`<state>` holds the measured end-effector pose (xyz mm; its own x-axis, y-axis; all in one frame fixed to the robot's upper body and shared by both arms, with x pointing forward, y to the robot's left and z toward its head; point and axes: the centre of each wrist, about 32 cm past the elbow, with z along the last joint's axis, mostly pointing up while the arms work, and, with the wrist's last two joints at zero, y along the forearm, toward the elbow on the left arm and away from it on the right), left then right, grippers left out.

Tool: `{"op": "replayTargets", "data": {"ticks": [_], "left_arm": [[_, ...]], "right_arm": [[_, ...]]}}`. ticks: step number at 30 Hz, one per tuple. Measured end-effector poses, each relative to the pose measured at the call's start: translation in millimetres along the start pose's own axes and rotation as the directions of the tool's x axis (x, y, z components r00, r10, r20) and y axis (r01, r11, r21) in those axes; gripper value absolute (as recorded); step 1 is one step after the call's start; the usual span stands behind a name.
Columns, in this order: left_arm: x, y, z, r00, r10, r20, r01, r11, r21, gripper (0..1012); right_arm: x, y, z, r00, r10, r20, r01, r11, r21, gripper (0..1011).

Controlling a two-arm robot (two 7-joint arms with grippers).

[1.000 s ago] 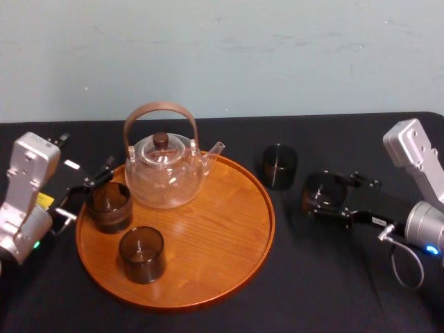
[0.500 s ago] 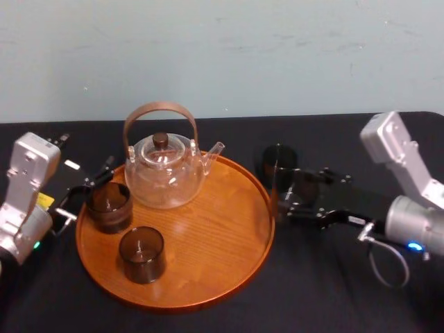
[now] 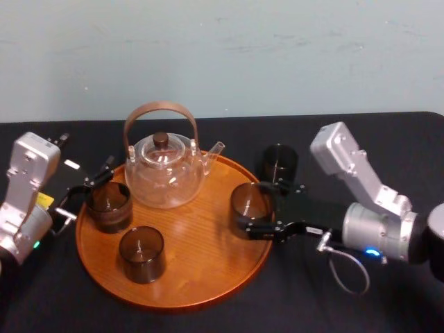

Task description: Pick up the glass from the table and place it on the tray.

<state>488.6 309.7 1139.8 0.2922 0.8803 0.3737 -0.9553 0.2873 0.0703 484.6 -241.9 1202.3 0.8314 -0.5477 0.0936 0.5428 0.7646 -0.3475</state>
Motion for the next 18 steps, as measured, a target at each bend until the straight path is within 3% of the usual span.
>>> {"op": "replayTargets", "data": {"ticks": [18], "left_arm": [[0.0,0.0,0.0,1.0000,0.000,0.000,0.000,1.0000,0.000,1002]], "right_arm": [[-14.0,29.2,-8.6,0.992,0.123,-0.023,-0.123,0.992,-0.018,905]]}}
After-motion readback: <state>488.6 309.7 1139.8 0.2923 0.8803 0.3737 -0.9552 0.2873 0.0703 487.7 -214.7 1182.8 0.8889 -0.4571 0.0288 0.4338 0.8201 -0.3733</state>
